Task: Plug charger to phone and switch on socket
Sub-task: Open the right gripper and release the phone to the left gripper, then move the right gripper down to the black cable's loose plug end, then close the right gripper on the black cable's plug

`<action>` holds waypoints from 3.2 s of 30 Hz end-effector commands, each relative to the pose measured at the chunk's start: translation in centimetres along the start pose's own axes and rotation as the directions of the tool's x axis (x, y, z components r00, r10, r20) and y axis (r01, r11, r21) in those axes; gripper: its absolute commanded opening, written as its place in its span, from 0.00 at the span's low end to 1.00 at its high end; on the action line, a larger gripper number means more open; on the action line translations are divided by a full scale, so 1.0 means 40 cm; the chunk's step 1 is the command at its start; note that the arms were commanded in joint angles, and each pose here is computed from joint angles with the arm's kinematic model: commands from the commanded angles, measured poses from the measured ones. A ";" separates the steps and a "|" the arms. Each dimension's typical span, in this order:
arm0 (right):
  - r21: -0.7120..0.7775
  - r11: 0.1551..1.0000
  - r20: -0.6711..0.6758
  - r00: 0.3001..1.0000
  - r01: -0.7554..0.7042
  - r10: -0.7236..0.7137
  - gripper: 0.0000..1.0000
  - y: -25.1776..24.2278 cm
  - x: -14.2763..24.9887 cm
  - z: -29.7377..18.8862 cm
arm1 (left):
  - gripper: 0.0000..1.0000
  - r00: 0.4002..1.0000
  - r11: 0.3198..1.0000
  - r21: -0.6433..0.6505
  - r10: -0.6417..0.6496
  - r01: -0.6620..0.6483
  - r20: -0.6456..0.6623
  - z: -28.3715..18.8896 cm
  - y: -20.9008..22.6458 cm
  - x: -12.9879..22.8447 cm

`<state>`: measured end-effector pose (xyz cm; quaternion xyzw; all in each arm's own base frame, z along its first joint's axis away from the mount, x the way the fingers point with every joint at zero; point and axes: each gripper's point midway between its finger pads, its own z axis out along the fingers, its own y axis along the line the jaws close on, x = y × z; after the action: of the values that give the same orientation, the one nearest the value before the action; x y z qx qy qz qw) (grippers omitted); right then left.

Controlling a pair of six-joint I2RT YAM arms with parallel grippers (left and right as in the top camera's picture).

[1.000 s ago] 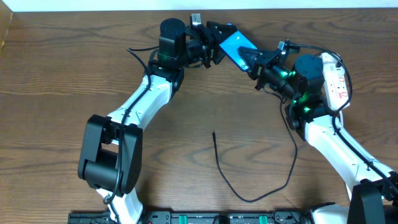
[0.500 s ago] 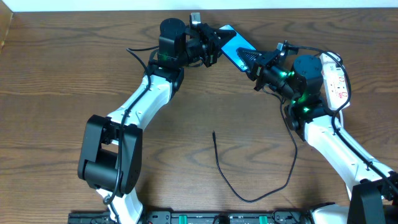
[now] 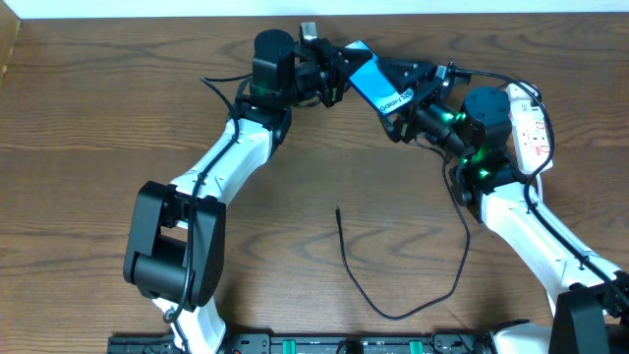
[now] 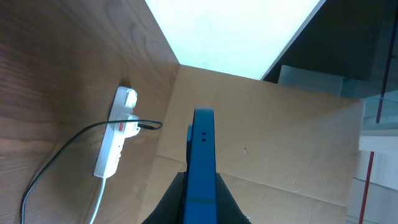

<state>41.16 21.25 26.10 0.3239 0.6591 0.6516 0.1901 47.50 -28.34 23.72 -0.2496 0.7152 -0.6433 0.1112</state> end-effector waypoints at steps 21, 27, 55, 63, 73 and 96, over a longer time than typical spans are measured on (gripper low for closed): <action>-0.085 0.904 -0.202 0.881 0.419 -0.428 0.99 0.019 -0.002 -0.078 | 0.07 0.964 0.998 0.064 0.019 -0.003 -0.267 -0.284 -0.051 -0.090; -0.081 0.898 -0.207 0.874 0.432 -0.439 0.99 0.035 0.000 -0.072 | 0.07 0.965 0.998 0.070 0.017 0.001 -0.261 -0.325 -0.052 -0.116; 0.644 0.368 -0.614 0.740 0.671 -0.274 0.99 -0.435 0.276 -0.062 | 0.07 0.961 0.996 0.084 0.021 0.002 -0.274 -0.412 -0.051 -0.150; 0.734 0.188 -0.650 0.755 0.652 -0.082 0.97 -0.642 0.273 -0.108 | 0.07 0.962 0.996 0.084 0.021 0.002 -0.274 -0.412 -0.051 -0.150; 0.733 0.063 -0.666 0.734 0.677 -0.135 0.88 -0.675 0.302 -0.124 | 0.07 0.961 0.996 0.084 0.021 0.002 -0.274 -0.412 -0.051 -0.150; 0.730 -0.040 -0.673 0.707 0.682 -0.218 0.54 -0.717 0.272 -0.111 | 0.07 0.961 0.996 0.085 0.025 -0.002 -0.274 -0.412 -0.051 -0.149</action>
<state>25.01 26.99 0.35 0.0000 0.9997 0.0175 0.0146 45.64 -11.28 25.81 -0.1739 0.6951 -0.6975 0.0132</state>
